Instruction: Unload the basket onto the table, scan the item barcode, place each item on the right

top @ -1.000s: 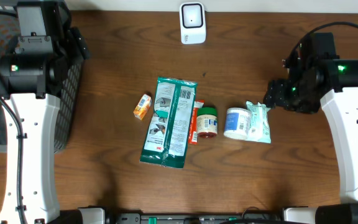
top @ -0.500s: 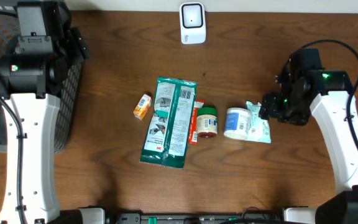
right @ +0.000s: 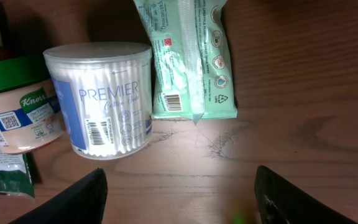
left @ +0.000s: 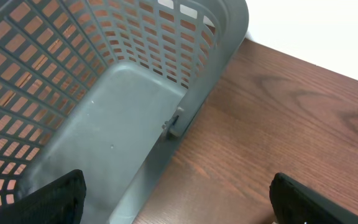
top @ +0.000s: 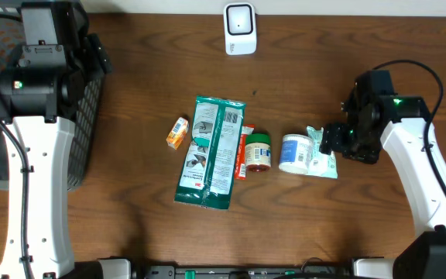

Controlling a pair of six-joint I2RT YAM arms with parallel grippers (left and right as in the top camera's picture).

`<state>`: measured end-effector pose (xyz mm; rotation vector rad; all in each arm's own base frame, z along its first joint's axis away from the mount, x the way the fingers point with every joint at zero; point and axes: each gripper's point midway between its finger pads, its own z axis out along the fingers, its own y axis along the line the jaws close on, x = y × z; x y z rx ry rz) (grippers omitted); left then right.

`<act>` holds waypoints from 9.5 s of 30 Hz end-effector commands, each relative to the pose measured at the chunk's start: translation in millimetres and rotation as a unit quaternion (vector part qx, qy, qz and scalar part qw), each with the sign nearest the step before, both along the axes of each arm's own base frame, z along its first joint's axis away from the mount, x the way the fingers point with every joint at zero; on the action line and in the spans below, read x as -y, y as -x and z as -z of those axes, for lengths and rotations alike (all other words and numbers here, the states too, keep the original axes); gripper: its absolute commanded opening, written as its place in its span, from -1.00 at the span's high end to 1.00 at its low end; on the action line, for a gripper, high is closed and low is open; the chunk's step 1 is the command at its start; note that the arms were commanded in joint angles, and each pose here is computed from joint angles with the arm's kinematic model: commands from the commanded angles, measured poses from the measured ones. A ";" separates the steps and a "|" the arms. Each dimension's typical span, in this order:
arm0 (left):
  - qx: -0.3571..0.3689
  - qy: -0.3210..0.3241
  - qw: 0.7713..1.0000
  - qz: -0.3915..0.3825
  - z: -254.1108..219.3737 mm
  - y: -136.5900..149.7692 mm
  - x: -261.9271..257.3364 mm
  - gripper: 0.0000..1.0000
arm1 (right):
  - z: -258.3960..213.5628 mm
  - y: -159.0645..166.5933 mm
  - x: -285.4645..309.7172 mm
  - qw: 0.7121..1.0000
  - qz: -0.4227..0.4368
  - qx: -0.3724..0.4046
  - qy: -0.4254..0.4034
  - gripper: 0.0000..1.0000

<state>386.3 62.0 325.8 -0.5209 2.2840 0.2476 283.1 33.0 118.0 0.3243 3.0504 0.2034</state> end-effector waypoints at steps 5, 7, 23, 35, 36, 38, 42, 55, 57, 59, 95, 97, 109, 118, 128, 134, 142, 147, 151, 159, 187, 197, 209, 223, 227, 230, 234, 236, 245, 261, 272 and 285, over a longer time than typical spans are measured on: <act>0.003 -0.006 1.000 -0.009 -2.7 0.2 -4.4 -0.80 | -1.1 -3.5 -7.5 1.000 0.007 0.007 -0.025 -0.47; 0.003 -0.006 1.000 -0.009 -2.7 0.2 -4.4 -0.80 | -1.4 -5.3 -8.0 1.000 0.007 0.011 -0.026 -0.48; 0.003 -0.005 1.000 -0.008 -2.7 0.2 -4.3 -0.80 | -1.7 -7.8 -8.2 1.000 0.006 0.016 -0.026 -0.54; 0.003 -0.005 1.000 -0.008 -2.7 0.2 -4.3 -0.80 | -1.8 -8.0 -8.1 1.000 0.000 0.017 -0.026 -0.58; 0.003 -0.006 1.000 -0.009 -2.7 0.2 -4.4 -0.81 | -1.8 -8.0 -8.1 1.000 0.000 0.017 -0.026 -0.57; 0.003 -0.005 1.000 -0.008 -2.7 0.2 -4.3 -0.81 | -1.9 -8.1 -8.1 1.000 0.000 0.017 -0.026 -0.58; 0.003 -0.006 1.000 -0.008 -2.7 0.2 -4.3 -0.80 | -2.0 -8.6 -8.1 0.999 0.001 0.018 -0.026 -0.59; 0.003 -0.005 1.000 -0.008 -2.7 0.2 -4.3 -0.80 | -1.7 -7.7 -8.2 1.000 0.000 0.017 -0.026 -0.68; 0.003 -0.006 1.000 -0.008 -2.7 0.2 -4.3 -0.80 | -1.7 -7.4 -8.2 1.000 0.001 0.016 -0.026 -0.69; 0.003 -0.006 1.000 -0.009 -2.7 0.2 -4.4 -0.81 | -1.7 -6.9 -8.1 1.000 0.001 0.015 -0.026 -0.69; 0.003 -0.005 1.000 -0.008 -2.7 0.2 -4.3 -0.80 | 13.0 -14.8 -44.6 0.996 -0.051 0.046 -0.049 -0.78; 0.003 -0.006 1.000 -0.009 -2.7 0.2 -4.4 -0.81 | 13.6 -18.9 -46.0 0.996 -0.053 0.055 -0.049 -0.78; 0.003 -0.006 1.000 -0.008 -2.7 0.2 -4.4 -0.80 | -11.5 -43.4 -44.9 0.991 -0.059 0.103 -0.066 -0.79; 0.003 -0.005 1.000 -0.008 -2.7 0.2 -4.3 -0.81 | -69.5 -48.5 -69.1 0.982 -0.081 0.125 -0.118 -0.72; 0.003 -0.005 1.000 -0.008 -2.7 0.2 -4.3 -0.80 | -53.8 -48.0 -125.0 0.980 -0.121 0.147 -0.056 -0.70; 0.003 -0.006 1.000 -0.009 -2.7 0.2 -4.4 -0.81 | -30.5 -36.9 -163.7 0.977 -0.165 0.129 -0.036 -0.70; 0.003 -0.005 1.000 -0.008 -2.7 0.2 -4.3 -0.81 | 0.0 -31.3 -240.7 0.958 -0.242 0.136 -0.077 -0.71; 0.003 -0.005 1.000 -0.008 -2.7 0.2 -4.3 -0.81 | 6.0 -31.5 -281.0 0.941 -0.276 0.171 -0.094 -0.73; 0.003 -0.005 1.000 -0.008 -2.7 0.2 -4.3 -0.81 | -8.3 -35.2 -291.6 0.945 -0.251 0.176 -0.114 -0.67; 0.003 -0.005 1.000 -0.008 -2.7 0.2 -4.3 -0.81 | -61.4 -56.2 -288.3 0.944 -0.232 0.201 -0.123 -0.67; 0.003 -0.006 1.000 -0.009 -2.7 0.2 -4.4 -0.80 | 19.0 -54.0 -177.8 0.984 -0.150 0.093 -0.023 -0.94; 0.003 -0.006 1.000 -0.009 -2.7 0.2 -4.4 -0.81 | 60.5 -44.0 -181.5 0.985 -0.136 0.107 0.000 -0.90; 0.003 -0.006 1.000 -0.009 -2.7 0.2 -4.4 -0.80 | 69.8 -41.0 -184.4 0.976 -0.147 0.145 0.061 -0.83; 0.003 -0.006 1.000 -0.009 -2.7 0.2 -4.4 -0.80 | 83.5 -42.5 -182.9 0.975 -0.147 0.146 0.085 -0.82; 0.003 -0.006 1.000 -0.009 -2.7 0.2 -4.4 -0.80 | 84.8 -42.2 -182.6 0.975 -0.144 0.144 0.085 -0.80; 0.003 -0.006 1.000 -0.009 -2.7 0.2 -4.4 -0.80 | 85.0 -42.3 -182.5 0.976 -0.138 0.144 0.084 -0.78; 0.003 -0.006 1.000 -0.008 -2.7 0.2 -4.3 -0.80 | 87.0 -41.0 -183.7 0.977 -0.138 0.142 0.084 -0.66; 0.003 -0.005 1.000 -0.008 -2.7 0.2 -4.3 -0.80 | 89.2 -40.6 -183.4 0.977 -0.139 0.139 0.086 -0.58; 0.003 -0.005 1.000 -0.008 -2.7 0.2 -4.3 -0.80 | 100.3 -39.7 -182.6 0.977 -0.141 0.129 0.092 -0.38; 0.003 -0.005 1.000 -0.008 -2.7 0.2 -4.3 -0.81 | -15.9 -65.2 -185.2 0.958 -0.121 0.254 0.047 0.12; 0.003 -0.005 1.000 -0.008 -2.7 0.2 -4.3 -0.81 | -51.1 -107.5 -159.6 0.920 -0.046 0.368 0.129 0.14; 0.003 -0.005 1.000 -0.008 -2.7 0.2 -4.3 -0.81 | -1.5 -147.4 -161.3 0.890 -0.002 0.418 0.181 0.14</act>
